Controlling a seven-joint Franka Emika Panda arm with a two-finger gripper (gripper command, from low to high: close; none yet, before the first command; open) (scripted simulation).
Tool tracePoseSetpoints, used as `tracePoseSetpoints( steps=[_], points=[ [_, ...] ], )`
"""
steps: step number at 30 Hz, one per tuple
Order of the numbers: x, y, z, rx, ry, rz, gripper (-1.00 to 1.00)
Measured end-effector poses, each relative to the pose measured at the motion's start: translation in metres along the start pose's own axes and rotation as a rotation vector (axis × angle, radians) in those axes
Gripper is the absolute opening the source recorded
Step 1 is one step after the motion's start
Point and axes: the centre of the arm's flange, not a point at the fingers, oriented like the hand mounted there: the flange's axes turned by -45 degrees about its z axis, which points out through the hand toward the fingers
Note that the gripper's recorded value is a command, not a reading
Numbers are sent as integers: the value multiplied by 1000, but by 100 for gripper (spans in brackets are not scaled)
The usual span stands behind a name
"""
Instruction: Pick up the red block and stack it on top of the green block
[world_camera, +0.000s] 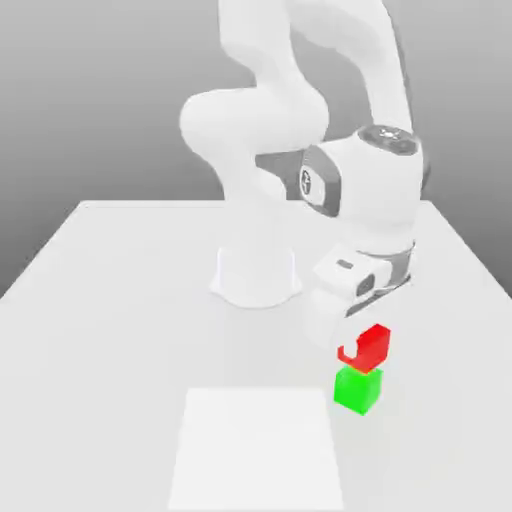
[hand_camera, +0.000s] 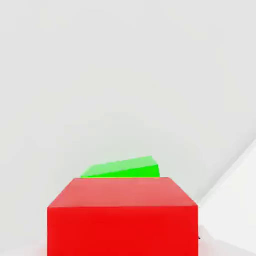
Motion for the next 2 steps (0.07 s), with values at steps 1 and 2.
tracePoseSetpoints(
  steps=[1,2],
  points=[
    [0,0,0,0,0,0,100],
    [0,0,0,0,0,0,100]
  ],
)
